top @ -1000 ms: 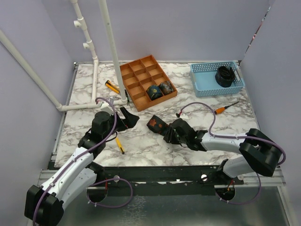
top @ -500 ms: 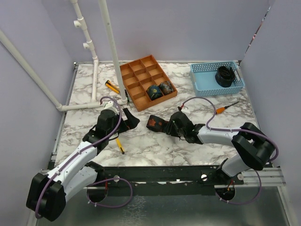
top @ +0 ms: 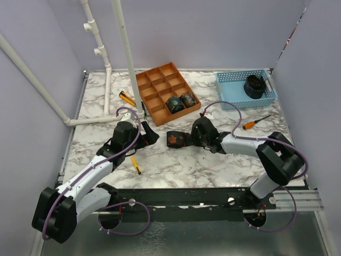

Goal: Roll the ties
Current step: Roll the tie at the center of the board.

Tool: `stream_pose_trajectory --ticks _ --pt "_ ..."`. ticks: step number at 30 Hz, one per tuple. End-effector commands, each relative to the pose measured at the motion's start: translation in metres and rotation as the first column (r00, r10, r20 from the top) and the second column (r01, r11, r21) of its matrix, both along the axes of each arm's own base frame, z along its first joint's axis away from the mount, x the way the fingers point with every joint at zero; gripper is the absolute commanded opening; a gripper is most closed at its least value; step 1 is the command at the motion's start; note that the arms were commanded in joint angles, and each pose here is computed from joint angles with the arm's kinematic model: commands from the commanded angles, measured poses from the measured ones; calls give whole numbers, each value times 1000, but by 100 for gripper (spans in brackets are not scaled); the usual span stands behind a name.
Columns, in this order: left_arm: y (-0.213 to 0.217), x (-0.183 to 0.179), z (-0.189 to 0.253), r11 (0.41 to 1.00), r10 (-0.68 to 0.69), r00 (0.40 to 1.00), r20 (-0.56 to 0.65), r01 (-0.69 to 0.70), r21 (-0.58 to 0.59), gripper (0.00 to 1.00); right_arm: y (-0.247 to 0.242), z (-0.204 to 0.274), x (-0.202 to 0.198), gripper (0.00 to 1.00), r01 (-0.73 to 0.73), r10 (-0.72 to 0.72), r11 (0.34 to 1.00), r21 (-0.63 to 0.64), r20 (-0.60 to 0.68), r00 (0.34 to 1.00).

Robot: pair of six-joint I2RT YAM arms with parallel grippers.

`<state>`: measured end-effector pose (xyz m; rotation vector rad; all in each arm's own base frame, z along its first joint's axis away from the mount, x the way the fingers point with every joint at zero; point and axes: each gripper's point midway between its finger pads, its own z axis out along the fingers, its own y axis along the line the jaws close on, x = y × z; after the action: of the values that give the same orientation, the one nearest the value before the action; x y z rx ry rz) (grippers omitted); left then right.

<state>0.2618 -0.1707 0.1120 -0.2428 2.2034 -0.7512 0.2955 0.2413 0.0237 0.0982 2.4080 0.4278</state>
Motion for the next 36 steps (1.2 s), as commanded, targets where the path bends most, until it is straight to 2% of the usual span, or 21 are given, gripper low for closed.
stream_pose_trajectory --ticks 1,5,8,10,17,20,27,36 --pt "-1 7 14 1000 7 999 50 -6 -5 99 -21 -27 -20 43 -80 66 988 -129 -113 991" --pt "4 4 21 1000 26 997 74 -25 -9 99 -29 -2 -16 46 -78 68 984 -157 -70 995" --pt "10 2 27 999 45 994 95 -45 -5 99 -42 27 -17 60 -53 55 985 -163 8 998" --pt "13 2 32 998 58 992 109 -58 -11 99 -51 49 -8 65 -16 27 985 -171 62 998" --pt "15 -4 32 997 71 992 100 -68 -32 99 -72 104 78 67 183 -179 982 -39 96 979" --pt "16 -8 31 996 80 992 95 -76 -47 99 -71 118 122 67 220 -216 976 -10 139 966" --pt "17 -11 39 994 89 991 102 -82 -69 99 -62 105 193 66 199 -189 978 -67 135 973" --pt "17 -12 33 995 87 993 83 -83 -56 99 -62 60 217 62 156 -149 979 -129 61 987"
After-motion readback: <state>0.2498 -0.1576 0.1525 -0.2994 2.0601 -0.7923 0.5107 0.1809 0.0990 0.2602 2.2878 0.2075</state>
